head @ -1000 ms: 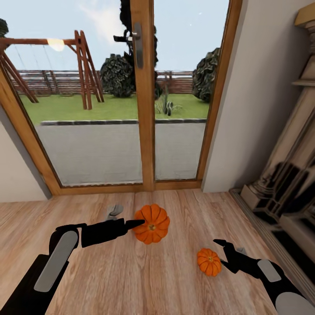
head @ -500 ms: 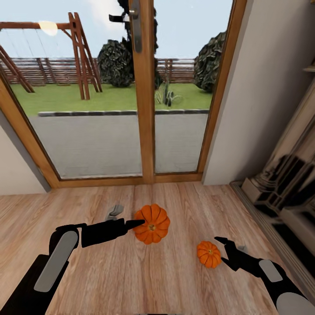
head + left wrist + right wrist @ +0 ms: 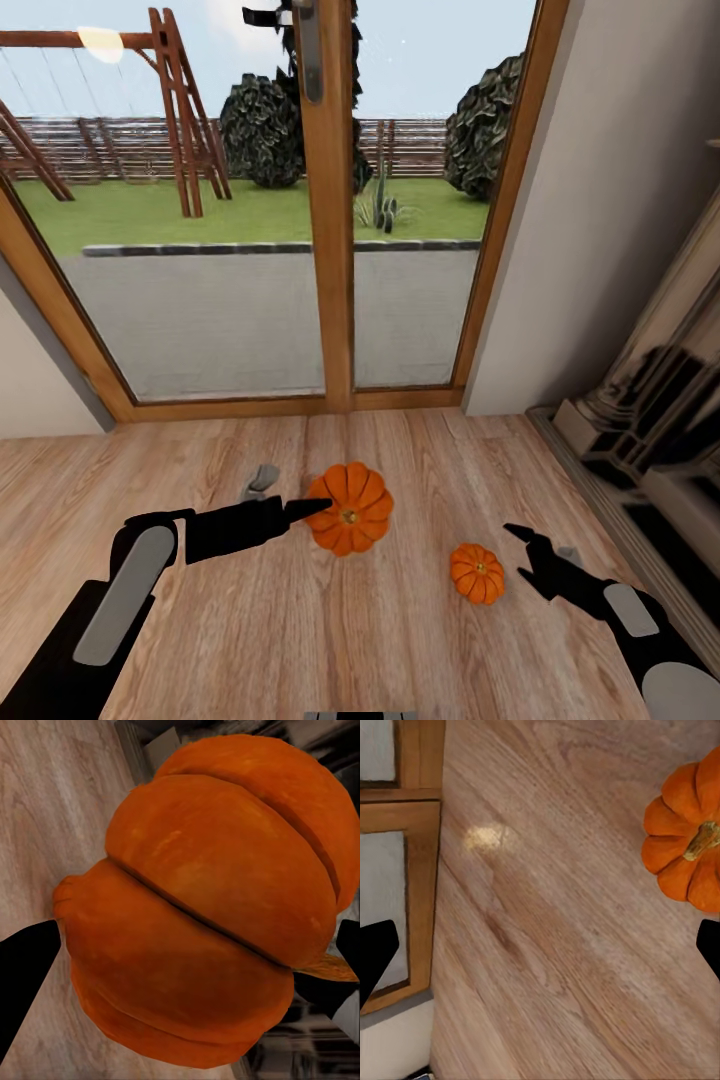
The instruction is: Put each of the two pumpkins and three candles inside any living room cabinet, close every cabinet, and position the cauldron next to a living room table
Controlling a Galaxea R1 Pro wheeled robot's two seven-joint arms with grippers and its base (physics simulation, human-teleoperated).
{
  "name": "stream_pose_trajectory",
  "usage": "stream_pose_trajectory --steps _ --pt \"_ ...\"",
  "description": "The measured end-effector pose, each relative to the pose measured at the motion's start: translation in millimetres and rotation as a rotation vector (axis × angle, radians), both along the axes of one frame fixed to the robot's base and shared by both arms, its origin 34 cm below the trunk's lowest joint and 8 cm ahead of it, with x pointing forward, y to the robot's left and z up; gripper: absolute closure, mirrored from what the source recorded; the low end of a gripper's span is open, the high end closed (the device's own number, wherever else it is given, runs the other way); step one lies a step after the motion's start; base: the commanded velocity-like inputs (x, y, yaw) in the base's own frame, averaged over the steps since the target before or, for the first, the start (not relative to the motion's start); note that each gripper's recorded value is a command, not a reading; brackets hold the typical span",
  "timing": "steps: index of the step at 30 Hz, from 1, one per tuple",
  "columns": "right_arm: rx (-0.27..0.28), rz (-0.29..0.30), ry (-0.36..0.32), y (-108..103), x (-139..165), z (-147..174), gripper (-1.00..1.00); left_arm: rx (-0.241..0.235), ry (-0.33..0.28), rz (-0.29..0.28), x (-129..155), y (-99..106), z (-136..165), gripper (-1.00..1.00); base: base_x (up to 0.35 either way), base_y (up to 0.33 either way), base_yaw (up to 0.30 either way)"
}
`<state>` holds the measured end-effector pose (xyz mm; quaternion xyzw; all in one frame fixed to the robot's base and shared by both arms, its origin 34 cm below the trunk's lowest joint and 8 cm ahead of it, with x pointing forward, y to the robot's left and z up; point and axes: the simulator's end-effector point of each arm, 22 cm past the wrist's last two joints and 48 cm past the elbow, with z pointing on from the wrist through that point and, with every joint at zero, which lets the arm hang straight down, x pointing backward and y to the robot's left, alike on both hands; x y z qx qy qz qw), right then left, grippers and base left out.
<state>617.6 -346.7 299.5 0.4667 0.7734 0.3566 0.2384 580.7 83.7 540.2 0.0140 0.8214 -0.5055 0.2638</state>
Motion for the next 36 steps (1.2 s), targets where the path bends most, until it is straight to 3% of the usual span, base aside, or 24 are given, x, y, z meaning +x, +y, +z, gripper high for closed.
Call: stream_pose_trajectory --steps 3,13,21,22,23,24,25,26,28,31,33,36 --pt "-0.004 -0.003 -0.002 -1 0 0 -1.00 -0.020 0.001 -0.004 -1 -2 4 1.00 0.000 0.000 0.000" --pt "-0.004 -0.003 0.003 -1 0 -1 -1.00 -0.014 0.002 -0.001 0 -2 2 1.00 0.000 0.000 0.000" --pt "-0.029 -0.014 -0.054 -4 11 9 -1.00 -0.085 0.004 -0.022 -5 -11 14 1.00 0.000 0.000 0.000" --pt "-0.091 -0.056 -0.089 -19 18 11 -1.00 -0.162 0.011 -0.025 -6 -15 28 1.00 0.000 0.000 0.000" --pt "-0.094 -0.058 -0.091 -20 19 11 -1.00 -0.278 0.027 -0.045 -11 -22 51 1.00 0.000 0.000 0.000" --pt "-0.095 -0.058 -0.092 -20 19 11 -1.00 -0.292 0.030 -0.046 -11 -22 54 1.00 0.000 0.000 0.000" --pt "-0.096 -0.058 -0.092 -20 19 11 -1.00 -0.233 0.023 -0.038 -9 -20 42 1.00 0.000 0.000 0.000" --pt "-0.097 -0.058 -0.092 -20 19 11 -1.00 -0.207 0.018 -0.033 -8 -18 37 1.00 0.000 0.000 0.000" --pt "-0.098 -0.058 -0.085 -21 17 6 -1.00 -0.258 0.033 -0.042 -10 -21 42 1.00 0.000 0.000 0.000" --pt "-0.098 -0.058 -0.077 -21 16 2 -1.00 -0.234 0.038 -0.037 -8 -20 34 1.00 0.000 0.000 0.000" --pt "-0.097 -0.058 -0.076 -21 16 1 -1.00 -0.253 0.040 -0.040 -9 -21 37 1.00 0.000 0.000 0.000" --pt "-0.098 -0.055 -0.067 -20 14 -4 -1.00 -0.243 0.047 -0.038 -8 -20 31 1.00 0.000 0.000 0.000"
